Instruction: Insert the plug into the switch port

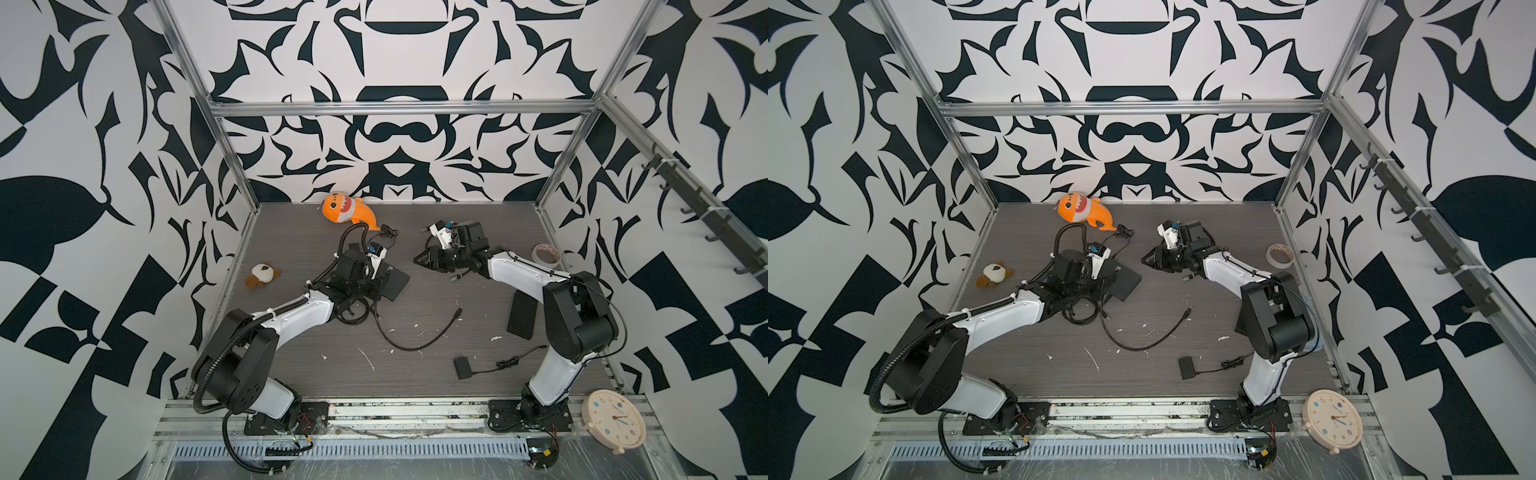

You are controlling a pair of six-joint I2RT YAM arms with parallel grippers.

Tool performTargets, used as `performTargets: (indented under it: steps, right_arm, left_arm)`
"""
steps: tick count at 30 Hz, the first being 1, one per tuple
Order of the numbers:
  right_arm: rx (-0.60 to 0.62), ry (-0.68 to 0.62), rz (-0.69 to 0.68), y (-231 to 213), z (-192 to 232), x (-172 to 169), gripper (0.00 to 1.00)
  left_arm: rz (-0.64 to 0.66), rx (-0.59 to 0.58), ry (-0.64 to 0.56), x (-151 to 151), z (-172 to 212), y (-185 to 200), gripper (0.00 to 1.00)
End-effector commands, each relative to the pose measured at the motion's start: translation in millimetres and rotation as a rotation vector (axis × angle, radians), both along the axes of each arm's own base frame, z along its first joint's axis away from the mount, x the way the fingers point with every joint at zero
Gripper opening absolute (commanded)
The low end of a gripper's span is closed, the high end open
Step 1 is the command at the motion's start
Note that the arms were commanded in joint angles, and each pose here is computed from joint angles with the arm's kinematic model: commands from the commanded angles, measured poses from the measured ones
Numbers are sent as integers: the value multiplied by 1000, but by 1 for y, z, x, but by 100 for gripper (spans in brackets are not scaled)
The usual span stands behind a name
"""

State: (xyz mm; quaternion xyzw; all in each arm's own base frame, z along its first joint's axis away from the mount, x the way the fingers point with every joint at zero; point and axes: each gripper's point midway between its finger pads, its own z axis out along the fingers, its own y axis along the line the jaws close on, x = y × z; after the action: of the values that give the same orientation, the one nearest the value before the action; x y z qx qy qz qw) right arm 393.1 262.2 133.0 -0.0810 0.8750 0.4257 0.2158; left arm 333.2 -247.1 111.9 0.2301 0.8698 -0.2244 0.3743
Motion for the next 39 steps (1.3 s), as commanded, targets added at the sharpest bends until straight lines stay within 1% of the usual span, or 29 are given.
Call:
performTargets:
  steps: [1, 4, 7, 9, 13, 17, 20, 24, 29, 33, 35, 39]
  right_arm:
    - [-78, -91, 35, 6, -1, 14, 40]
    - [-110, -136, 63, 17, -3, 23, 42]
    - [-140, -173, 88, 26, -6, 33, 46]
    - [-151, -194, 94, 30, -7, 41, 48]
    - [-166, -212, 106, 37, -17, 56, 49]
    - [-160, -221, 128, 47, -23, 64, 51]
    - [-185, -229, 157, 55, -30, 67, 54]
    - [-222, -218, 201, 63, -44, 71, 57]
    - [-237, -194, 255, 68, -62, 73, 58]
    - [-196, -181, 323, 79, -64, 67, 59]
    - [-194, -172, 362, 84, -68, 63, 59]
    - [-185, -156, 389, 88, -74, 63, 59]
  left_arm:
    - [67, 181, 79, -2, -22, 35, 0]
    - [75, 272, 122, -4, -27, 46, 0]
    - [90, 339, 151, -1, -35, 60, 0]
    - [96, 360, 180, 1, -41, 68, 0]
    - [87, 421, 224, 4, -58, 80, 0]
    - [78, 478, 273, -1, -76, 90, 0]
    - [67, 486, 292, -3, -85, 93, 0]
    - [44, 504, 303, 3, -92, 91, 0]
    - [18, 511, 284, 12, -95, 90, 0]
    - [-2, 485, 255, 19, -93, 91, 0]
    - [-4, 451, 221, 23, -88, 91, 0]
    - [-12, 385, 156, 30, -72, 91, 0]
